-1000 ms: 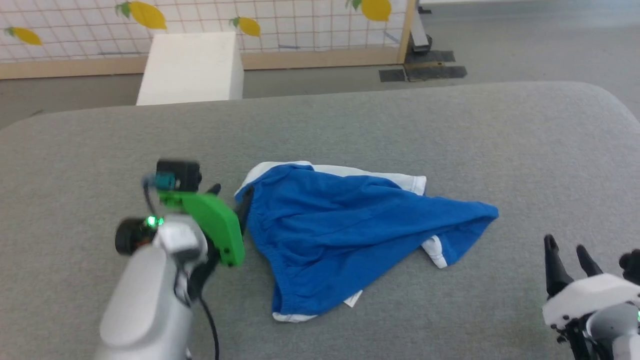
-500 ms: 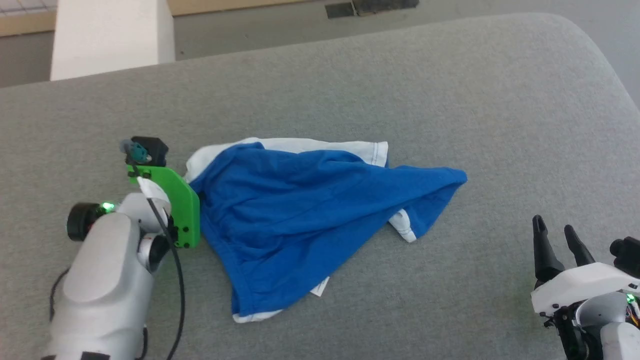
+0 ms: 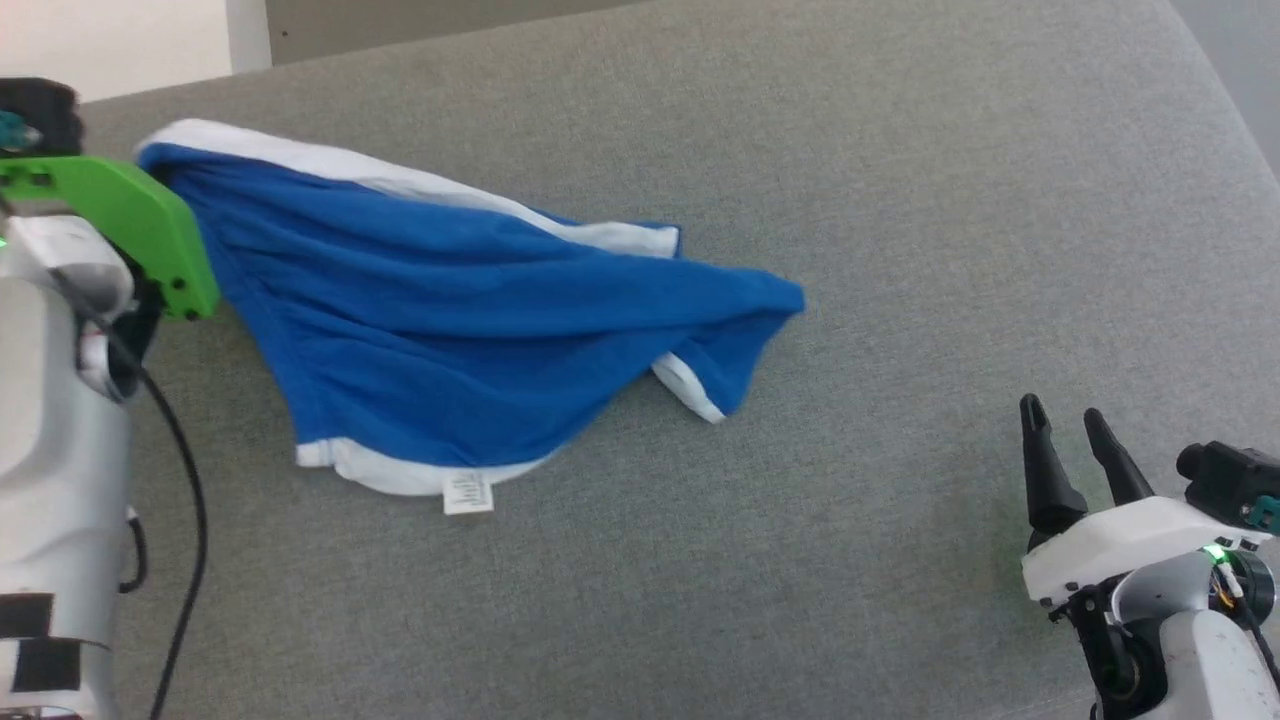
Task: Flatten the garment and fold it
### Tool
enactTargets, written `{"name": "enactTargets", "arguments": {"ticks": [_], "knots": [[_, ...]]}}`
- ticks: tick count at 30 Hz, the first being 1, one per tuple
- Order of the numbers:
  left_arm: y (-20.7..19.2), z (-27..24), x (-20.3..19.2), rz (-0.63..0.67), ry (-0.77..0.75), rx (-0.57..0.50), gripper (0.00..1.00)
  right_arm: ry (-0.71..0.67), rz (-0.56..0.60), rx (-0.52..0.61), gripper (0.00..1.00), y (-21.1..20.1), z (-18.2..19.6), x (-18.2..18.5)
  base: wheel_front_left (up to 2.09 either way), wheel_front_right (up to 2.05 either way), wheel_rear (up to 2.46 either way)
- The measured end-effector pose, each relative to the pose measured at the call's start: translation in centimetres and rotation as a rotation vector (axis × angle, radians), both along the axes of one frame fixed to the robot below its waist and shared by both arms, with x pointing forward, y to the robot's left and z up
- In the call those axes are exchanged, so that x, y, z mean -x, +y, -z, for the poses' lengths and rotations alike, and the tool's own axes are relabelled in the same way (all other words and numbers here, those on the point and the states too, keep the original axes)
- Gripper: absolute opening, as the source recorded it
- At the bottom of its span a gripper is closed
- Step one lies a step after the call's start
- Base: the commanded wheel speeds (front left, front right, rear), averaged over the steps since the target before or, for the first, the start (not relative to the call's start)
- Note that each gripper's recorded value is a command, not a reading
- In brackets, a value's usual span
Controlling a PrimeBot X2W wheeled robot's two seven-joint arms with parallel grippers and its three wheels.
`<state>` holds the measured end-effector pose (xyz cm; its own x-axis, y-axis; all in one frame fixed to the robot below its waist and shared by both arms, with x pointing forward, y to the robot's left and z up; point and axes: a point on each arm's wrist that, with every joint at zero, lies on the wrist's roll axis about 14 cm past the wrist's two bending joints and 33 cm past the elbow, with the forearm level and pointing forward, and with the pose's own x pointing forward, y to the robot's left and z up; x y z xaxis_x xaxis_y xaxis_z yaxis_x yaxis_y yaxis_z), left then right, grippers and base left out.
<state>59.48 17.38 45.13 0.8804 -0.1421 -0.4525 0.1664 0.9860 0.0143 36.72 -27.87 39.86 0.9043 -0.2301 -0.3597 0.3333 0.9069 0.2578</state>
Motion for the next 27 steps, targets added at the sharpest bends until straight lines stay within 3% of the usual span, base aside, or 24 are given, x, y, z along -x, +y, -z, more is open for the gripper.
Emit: {"name": "enactTargets", "arguments": {"ticks": [1, 2, 3, 6, 11, 17, 27], "knots": [[0.5, 0.2, -0.2, -0.016, 0.003, -0.003, 0.02, 0.005, -0.005, 0.000, 1.00, 0.1, 0.2, 0.0, 0.00, 0.00, 0.00], [1.0, 0.7, -0.1, -0.032, 0.017, 0.005, 0.41, 0.009, -0.011, -0.002, 1.00, 0.4, 0.3, -0.1, 0.00, 0.00, 0.00], [1.3, 1.0, 0.0, -0.041, 0.027, 0.010, 1.00, 0.010, -0.016, -0.002, 1.00, 0.5, 0.4, -0.2, 0.00, 0.00, 0.00], [1.2, 0.5, 0.0, -0.053, -0.006, 0.056, 1.00, 0.005, -0.035, -0.003, 1.00, 1.1, 0.3, -0.5, 0.00, 0.00, 0.00], [-0.1, -5.5, 0.0, -0.027, -0.277, 0.188, 1.00, -0.016, -0.081, 0.002, 1.00, 2.3, -0.7, -1.2, 0.00, 0.00, 0.00], [0.8, -10.0, 5.0, -0.021, -0.541, 0.244, 1.00, -0.025, -0.194, -0.005, 1.00, 5.4, -2.2, -2.2, 0.00, 0.00, 0.00], [3.3, -5.2, 16.9, -0.185, -0.462, 0.263, 1.00, 0.138, -0.559, 0.040, 1.00, 15.1, -2.7, -2.8, 0.00, 0.00, 0.00]]}}
